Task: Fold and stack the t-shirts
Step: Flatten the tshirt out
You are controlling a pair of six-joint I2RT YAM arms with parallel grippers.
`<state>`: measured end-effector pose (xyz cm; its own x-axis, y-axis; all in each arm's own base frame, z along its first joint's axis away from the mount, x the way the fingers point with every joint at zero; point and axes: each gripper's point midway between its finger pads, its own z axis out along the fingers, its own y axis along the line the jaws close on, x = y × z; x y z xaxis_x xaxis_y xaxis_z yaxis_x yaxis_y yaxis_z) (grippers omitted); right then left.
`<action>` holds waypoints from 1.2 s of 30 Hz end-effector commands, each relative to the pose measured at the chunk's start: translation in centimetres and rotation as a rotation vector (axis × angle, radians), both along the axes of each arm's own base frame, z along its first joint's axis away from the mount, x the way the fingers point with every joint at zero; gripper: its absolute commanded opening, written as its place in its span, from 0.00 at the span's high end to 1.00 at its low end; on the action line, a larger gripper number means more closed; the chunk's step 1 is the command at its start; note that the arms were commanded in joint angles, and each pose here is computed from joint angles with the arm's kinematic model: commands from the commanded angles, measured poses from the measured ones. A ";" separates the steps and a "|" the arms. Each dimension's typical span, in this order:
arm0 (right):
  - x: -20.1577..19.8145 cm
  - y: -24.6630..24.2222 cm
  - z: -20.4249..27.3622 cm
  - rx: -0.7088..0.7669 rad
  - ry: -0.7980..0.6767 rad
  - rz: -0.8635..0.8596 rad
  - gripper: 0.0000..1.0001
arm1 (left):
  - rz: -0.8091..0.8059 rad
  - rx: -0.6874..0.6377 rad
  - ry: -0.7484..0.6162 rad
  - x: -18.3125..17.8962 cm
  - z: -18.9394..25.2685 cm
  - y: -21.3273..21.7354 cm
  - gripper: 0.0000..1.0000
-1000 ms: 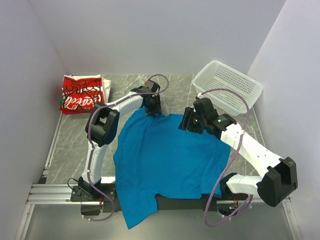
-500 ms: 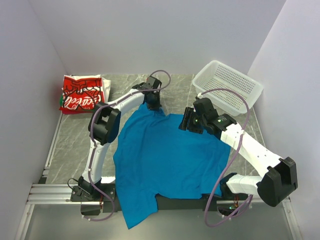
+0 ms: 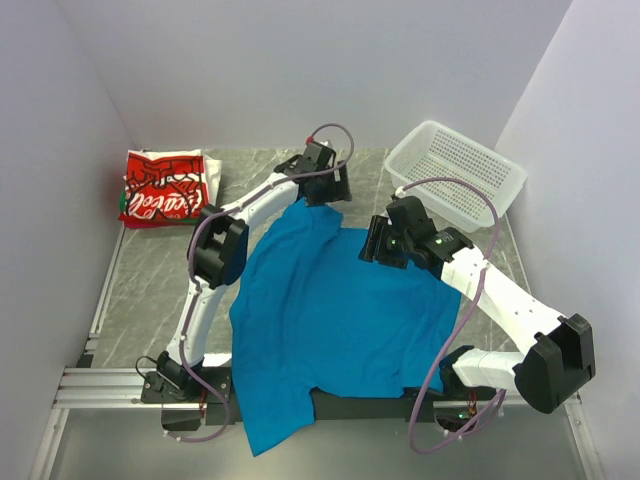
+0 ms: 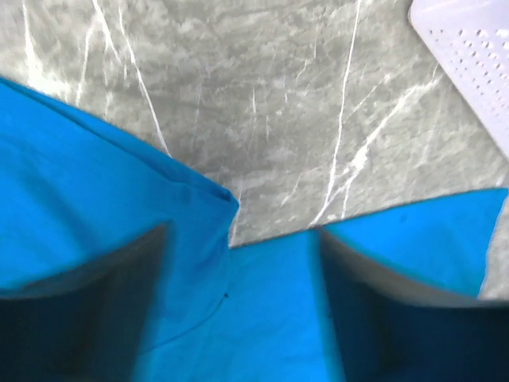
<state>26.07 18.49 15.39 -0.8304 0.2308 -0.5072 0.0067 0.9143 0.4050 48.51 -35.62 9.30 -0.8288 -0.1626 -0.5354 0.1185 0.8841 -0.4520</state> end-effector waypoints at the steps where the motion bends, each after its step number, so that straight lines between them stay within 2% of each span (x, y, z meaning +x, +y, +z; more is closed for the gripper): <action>1: -0.2 -0.5 0.5 -0.014 -0.026 -0.008 0.38 | 0.055 -0.044 -0.123 1.3 4.7 -0.3 0.06; 2: -0.2 -0.6 0.3 -0.015 -0.022 -0.011 0.38 | 0.077 -0.027 -0.135 1.4 4.8 0.3 0.01; 4: -0.3 -0.7 0.3 -0.016 -0.021 -0.011 0.39 | 0.102 -0.016 -0.186 1.4 7.1 1.2 0.01; 7: -0.3 -1.2 -0.1 -0.035 -0.018 -0.024 0.38 | 0.102 0.018 -0.164 -0.3 7.6 2.6 0.01; 8: -0.2 -1.3 -0.2 -0.038 -0.017 -0.029 0.38 | 0.101 0.047 -0.124 -1.4 6.1 3.4 0.01; 9: -0.4 -1.6 -0.6 -0.044 -0.010 -0.033 0.38 | 0.105 0.041 -0.123 -2.3 7.0 3.9 0.01; 10: -0.3 -1.8 -0.8 -0.048 -0.008 -0.043 0.38 | 0.102 0.078 -0.060 -4.0 4.2 4.9 0.01; 13: -0.5 -2.4 -2.1 -0.051 0.011 -0.055 0.38 | 0.129 0.085 -0.003 -7.0 1.9 7.0 0.01; 17: -0.4 -3.2 -4.2 -0.064 0.045 -0.071 0.38 | 0.155 0.061 0.066 -8.9 -0.2 8.3 0.01; 24: 0.7 -4.3 -8.0 -0.149 0.111 -0.089 0.38 | 0.193 0.082 0.139 -8.5 -3.7 10.2 0.01; 30: 2.3 -4.5 -10.3 -0.202 0.153 -0.098 0.37 | 0.266 0.120 0.153 -7.3 -4.9 14.1 0.01; 36: 3.9 -4.2 -12.6 -0.259 0.221 -0.095 0.37 | 0.282 0.148 0.163 -6.7 -5.7 15.8 0.01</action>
